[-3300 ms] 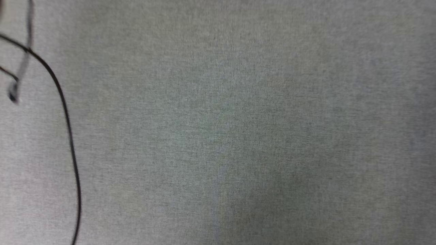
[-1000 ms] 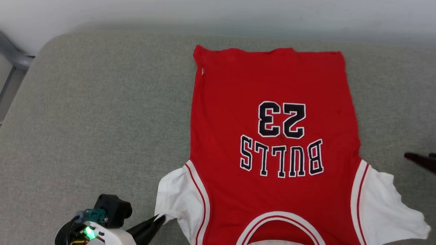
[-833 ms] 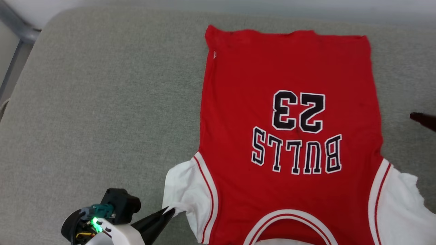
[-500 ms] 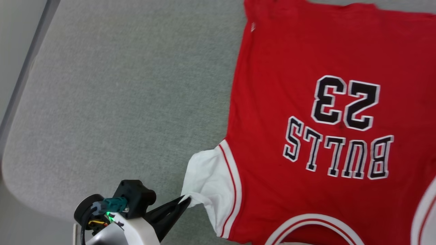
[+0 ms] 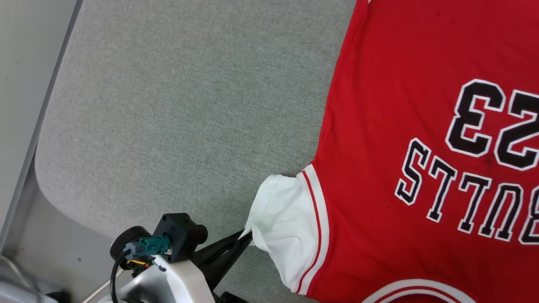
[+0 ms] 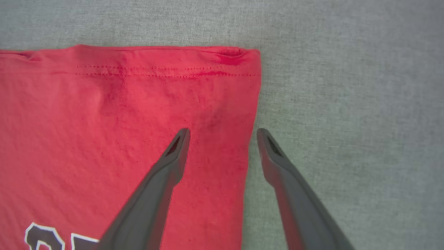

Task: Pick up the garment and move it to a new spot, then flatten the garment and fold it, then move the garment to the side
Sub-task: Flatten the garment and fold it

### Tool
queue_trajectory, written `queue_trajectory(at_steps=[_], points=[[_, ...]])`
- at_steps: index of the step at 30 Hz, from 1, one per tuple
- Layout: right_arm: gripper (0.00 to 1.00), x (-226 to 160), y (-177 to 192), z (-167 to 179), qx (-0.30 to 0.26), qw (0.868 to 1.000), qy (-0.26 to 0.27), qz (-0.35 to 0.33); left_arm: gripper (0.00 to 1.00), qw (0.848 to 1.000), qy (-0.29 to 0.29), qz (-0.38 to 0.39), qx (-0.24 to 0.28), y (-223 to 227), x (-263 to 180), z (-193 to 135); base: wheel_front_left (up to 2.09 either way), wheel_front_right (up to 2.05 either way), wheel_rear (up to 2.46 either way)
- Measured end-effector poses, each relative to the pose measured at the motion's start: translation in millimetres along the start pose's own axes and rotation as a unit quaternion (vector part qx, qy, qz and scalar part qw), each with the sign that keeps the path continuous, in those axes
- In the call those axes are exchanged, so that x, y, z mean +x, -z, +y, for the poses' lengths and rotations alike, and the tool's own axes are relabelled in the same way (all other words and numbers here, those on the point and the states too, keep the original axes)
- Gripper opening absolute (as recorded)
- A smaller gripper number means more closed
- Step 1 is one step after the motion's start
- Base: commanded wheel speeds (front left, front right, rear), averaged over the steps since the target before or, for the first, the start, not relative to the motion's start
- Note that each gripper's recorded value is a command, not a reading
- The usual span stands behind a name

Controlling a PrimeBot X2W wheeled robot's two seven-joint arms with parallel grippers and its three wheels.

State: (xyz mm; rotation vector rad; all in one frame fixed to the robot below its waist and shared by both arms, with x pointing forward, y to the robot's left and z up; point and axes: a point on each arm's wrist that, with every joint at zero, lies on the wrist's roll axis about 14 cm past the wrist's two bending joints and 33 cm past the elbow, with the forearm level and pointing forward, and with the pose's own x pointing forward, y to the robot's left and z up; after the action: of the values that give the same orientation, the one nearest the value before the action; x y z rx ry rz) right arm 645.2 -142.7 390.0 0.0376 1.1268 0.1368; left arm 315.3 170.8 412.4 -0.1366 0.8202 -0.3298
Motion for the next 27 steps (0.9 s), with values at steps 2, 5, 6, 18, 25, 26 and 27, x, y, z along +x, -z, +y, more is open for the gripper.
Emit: queue_trajectory(at_steps=[2, 5, 6, 18, 25, 26, 27], points=[[1.00, 9, 0, 3, -0.002, 1.000, 0.001, 0.006, 0.00, 1.000, -0.003, 0.005, -0.006, 4, 2, 2, 0.00, 0.00, 0.00], [1.00, 22, 5, 11, -0.014, 1.000, 0.000, 0.018, 0.00, 1.000, -0.007, 0.007, -0.010, 6, 4, 5, 0.00, 0.00, 0.00], [1.00, 25, 5, 13, -0.016, 1.000, -0.002, 0.017, 0.00, 1.000, -0.009, 0.007, -0.010, 6, 5, 6, 0.00, 0.00, 0.00], [0.00, 32, 19, 13, -0.038, 0.998, 0.003, 0.039, 0.00, 1.000, -0.014, 0.000, -0.014, 7, 7, 10, 0.00, 0.00, 0.00], [0.00, 17, 28, 0, -0.034, 0.999, 0.014, 0.032, 0.00, 1.000, -0.015, -0.014, -0.003, 0, 3, 11, 0.00, 0.00, 0.00], [0.00, 14, 31, -3, -0.035, 0.999, 0.017, 0.033, 0.00, 1.000, -0.015, -0.018, -0.001, -2, 2, 10, 0.00, 0.00, 0.00], [0.00, 10, 34, -6, -0.035, 0.999, 0.019, 0.034, 0.00, 1.000, -0.015, -0.022, 0.002, -4, 1, 10, 0.00, 0.00, 0.00]])
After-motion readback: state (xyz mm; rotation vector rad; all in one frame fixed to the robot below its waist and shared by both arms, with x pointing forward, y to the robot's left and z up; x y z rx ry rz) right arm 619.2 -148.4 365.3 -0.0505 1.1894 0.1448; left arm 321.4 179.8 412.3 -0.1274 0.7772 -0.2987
